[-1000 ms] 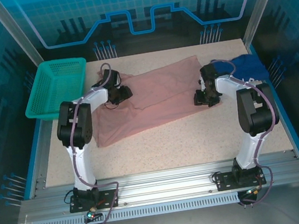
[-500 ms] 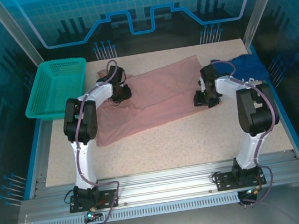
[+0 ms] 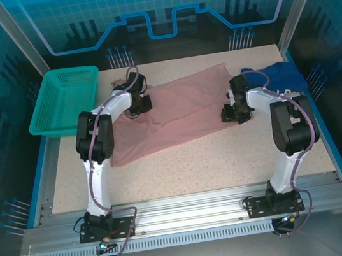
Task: Fold the inside-out t-shirt
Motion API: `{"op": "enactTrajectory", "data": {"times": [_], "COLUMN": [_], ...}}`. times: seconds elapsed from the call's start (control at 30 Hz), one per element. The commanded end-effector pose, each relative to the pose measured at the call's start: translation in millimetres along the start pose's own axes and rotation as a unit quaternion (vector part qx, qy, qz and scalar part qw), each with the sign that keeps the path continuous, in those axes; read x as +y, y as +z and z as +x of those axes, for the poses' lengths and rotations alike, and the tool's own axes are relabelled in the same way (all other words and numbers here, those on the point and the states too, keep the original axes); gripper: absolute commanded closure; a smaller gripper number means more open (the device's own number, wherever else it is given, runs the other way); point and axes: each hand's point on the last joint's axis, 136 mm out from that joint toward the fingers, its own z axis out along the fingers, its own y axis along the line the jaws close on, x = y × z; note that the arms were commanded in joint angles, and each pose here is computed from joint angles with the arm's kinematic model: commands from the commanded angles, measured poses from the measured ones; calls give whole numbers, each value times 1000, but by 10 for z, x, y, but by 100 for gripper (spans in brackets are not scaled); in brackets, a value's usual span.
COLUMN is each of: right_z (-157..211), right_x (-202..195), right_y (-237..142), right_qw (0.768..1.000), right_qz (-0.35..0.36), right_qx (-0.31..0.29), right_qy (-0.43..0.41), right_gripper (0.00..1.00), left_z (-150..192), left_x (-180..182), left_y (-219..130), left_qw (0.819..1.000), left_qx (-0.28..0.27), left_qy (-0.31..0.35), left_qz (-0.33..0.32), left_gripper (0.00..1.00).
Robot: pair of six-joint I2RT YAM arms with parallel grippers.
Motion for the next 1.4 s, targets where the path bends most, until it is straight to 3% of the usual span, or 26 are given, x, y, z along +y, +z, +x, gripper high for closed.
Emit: {"op": "enactTrajectory", "data": {"times": [0.0, 0.2, 0.67, 0.83, 1.07, 1.2, 1.37], "right_z": [43, 43, 55, 56, 15, -53, -174], "right_x": [-35, -31, -51, -53, -58, -91, -146], "right_y": [-22, 1, 27, 27, -20, -91, -206], "right_qw": [1000, 1000, 1000, 1000, 1000, 1000, 1000], "right_qz": [-5, -7, -4, -4, -1, -1, 11], "right_qx": [1, 2, 8, 9, 4, -6, -24], "right_qy": [0, 2, 1, 0, -1, 4, 3], "right_gripper": [55, 55, 55, 55, 55, 55, 54], "left_z": [-57, -69, -111, -92, -180, -243, -217], "left_x": [-65, -100, -231, -365, -468, -466, -370], "left_y": [-108, -98, -244, -250, -301, -444, -782], "left_qw": [1000, 999, 996, 995, 993, 992, 991], "left_qx": [-9, -14, -43, -52, -69, -84, -112], "left_qy": [24, 33, 69, 83, 91, 92, 73], "left_qz": [-9, -10, -32, -11, 2, 0, -6], "left_gripper": [93, 98, 96, 94, 84, 56, 45]}}
